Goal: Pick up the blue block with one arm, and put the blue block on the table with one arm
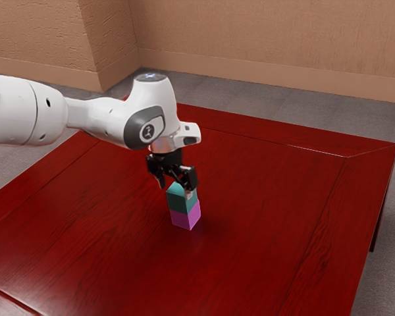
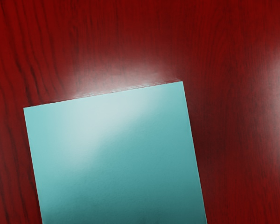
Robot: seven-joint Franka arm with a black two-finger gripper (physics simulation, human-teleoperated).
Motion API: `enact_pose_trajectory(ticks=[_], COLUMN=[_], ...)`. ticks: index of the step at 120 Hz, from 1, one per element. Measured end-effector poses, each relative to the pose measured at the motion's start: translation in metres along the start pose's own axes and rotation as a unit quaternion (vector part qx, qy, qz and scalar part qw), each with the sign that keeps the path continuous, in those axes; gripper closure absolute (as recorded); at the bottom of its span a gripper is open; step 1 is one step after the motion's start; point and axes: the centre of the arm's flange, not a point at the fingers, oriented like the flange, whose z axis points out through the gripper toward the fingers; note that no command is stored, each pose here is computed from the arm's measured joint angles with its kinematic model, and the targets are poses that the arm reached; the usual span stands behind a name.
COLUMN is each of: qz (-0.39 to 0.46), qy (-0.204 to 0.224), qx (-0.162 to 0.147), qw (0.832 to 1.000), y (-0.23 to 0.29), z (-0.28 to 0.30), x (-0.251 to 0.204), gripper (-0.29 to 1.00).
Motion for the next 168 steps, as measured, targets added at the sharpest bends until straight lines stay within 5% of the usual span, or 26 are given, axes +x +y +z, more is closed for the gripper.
enact_pose_trajectory(ticks=[65, 100, 122, 168], qz=[-0.004, -0.005, 0.026, 0.080], qy=[-0.008, -0.002, 0.033, 0.010], qx=[0.006, 0.007, 0.019, 0.032], qw=[1.000, 1.000, 0.999, 0.996], y=[-0.010, -0.011, 0.022, 0.099], z=[0.039, 0.033, -0.017, 0.032], x=[0.032, 0.036, 0.059, 0.091], gripper=[0.01, 0.27, 0.37, 0.36])
